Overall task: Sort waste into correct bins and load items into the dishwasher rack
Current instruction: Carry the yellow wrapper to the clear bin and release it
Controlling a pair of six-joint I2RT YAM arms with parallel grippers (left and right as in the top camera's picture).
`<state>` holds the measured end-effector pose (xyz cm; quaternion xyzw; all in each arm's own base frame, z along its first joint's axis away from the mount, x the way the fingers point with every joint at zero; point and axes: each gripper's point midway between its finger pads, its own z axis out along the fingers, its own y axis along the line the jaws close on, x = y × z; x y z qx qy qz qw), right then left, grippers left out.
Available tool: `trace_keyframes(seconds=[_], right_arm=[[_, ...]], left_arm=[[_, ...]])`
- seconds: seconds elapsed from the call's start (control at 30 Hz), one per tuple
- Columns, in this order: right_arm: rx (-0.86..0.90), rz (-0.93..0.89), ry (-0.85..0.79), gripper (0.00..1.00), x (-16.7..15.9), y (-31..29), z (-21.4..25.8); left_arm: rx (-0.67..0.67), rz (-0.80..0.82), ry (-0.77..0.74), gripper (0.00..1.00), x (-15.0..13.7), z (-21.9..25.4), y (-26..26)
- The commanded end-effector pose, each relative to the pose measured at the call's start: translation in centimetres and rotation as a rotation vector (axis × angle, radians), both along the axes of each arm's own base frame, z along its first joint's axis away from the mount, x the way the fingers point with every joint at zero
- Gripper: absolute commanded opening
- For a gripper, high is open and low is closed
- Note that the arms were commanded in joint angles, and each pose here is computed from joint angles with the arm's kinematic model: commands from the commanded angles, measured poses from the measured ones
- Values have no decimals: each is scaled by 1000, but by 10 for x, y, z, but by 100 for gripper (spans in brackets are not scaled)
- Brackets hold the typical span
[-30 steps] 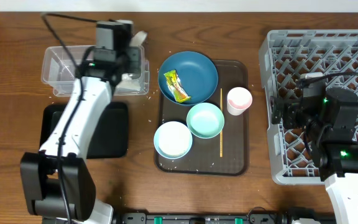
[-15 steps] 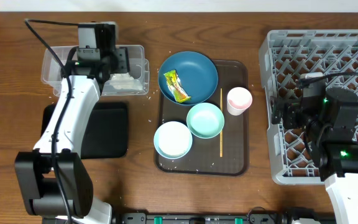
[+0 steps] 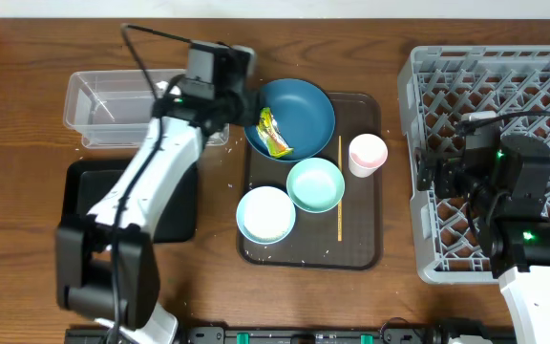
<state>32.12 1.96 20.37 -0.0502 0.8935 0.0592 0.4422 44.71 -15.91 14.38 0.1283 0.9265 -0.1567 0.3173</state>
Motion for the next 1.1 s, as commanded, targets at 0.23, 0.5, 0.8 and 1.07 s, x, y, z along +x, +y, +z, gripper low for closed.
trace_keyframes(seconds=[0.23,0.5,0.8,1.07], right_arm=[[14,9,-17,99,2,4,10],[14,9,-17,99,2,4,10],[14,9,-17,99,2,4,10],[14,8,-18,99,2,4,10]], left_arm=[[80,-46,110,60,0,-85,-31],[131,-26,144,60,7,-131,-29],[143,-18,139,7,9,-136,-27],[113,-11,54,6,18,-93,-28]])
